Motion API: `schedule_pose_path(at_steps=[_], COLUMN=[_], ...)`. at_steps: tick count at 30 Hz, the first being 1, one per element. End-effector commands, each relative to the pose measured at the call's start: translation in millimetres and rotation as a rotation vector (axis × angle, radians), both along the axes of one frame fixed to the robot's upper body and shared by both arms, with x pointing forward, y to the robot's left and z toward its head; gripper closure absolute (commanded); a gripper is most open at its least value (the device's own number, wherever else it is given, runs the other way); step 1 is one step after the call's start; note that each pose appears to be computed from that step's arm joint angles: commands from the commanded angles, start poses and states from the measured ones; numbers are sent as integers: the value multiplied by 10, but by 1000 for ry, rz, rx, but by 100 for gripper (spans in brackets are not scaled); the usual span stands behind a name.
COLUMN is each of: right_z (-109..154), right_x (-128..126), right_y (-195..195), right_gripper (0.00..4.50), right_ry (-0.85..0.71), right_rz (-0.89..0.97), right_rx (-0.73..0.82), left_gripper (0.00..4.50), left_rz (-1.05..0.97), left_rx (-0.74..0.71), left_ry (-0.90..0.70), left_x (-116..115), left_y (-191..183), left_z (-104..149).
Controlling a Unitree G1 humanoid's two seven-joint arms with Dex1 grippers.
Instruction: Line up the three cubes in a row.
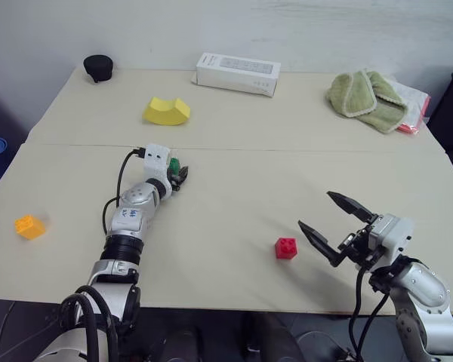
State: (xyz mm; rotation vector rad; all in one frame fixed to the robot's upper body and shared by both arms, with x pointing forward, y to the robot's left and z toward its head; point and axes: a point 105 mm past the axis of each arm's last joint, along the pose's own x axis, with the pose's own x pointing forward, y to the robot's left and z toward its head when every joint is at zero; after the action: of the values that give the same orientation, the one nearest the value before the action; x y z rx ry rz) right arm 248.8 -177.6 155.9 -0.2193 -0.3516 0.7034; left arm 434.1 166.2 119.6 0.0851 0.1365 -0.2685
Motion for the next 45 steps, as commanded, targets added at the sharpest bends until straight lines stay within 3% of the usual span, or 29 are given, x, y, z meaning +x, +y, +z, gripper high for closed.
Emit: schedule_pose_path(at_steps=[1, 2, 3, 6, 8, 10, 12, 18, 29, 45], right_z=[104, 87, 79, 63, 0, -69, -112, -214, -259, -286], right_x=[-61, -79, -109, -198, -278, -350, -390, -559, -658, -615], right_y=[22, 16, -9, -107, -184, -255, -300, -278, -231, -190], right_gripper=[0, 0, 0, 0, 0, 0, 0, 0, 0, 0], right_ry=[-55, -49, -42, -19, 19, 57, 81, 155, 203, 198], right_rz=[1, 1, -3, -23, -22, -13, -4, 63, 59, 46], right_rx=[3, -8, -16, -31, -61, -101, -128, -180, -158, -144], left_gripper=[274, 300, 298, 298, 298, 298, 298, 298, 298, 298], left_rz=[-19, -129, -305, -774, -1056, -1245, -1328, -1351, -1326, -1379], left_rx=[-5, -75, -135, -66, 140, 334, 334, 343, 371, 311], left_ry=[-94, -127, -157, -214, -139, -29, -4, -94, -79, -10], left_x=[-15, -91, -244, -831, -1252, -1519, -1624, -1546, -1353, -1531], left_y=[50, -45, -175, -407, -396, -331, -389, -818, -1080, -1344], left_z=[219, 350, 515, 661, 405, 89, -13, -213, -389, -509])
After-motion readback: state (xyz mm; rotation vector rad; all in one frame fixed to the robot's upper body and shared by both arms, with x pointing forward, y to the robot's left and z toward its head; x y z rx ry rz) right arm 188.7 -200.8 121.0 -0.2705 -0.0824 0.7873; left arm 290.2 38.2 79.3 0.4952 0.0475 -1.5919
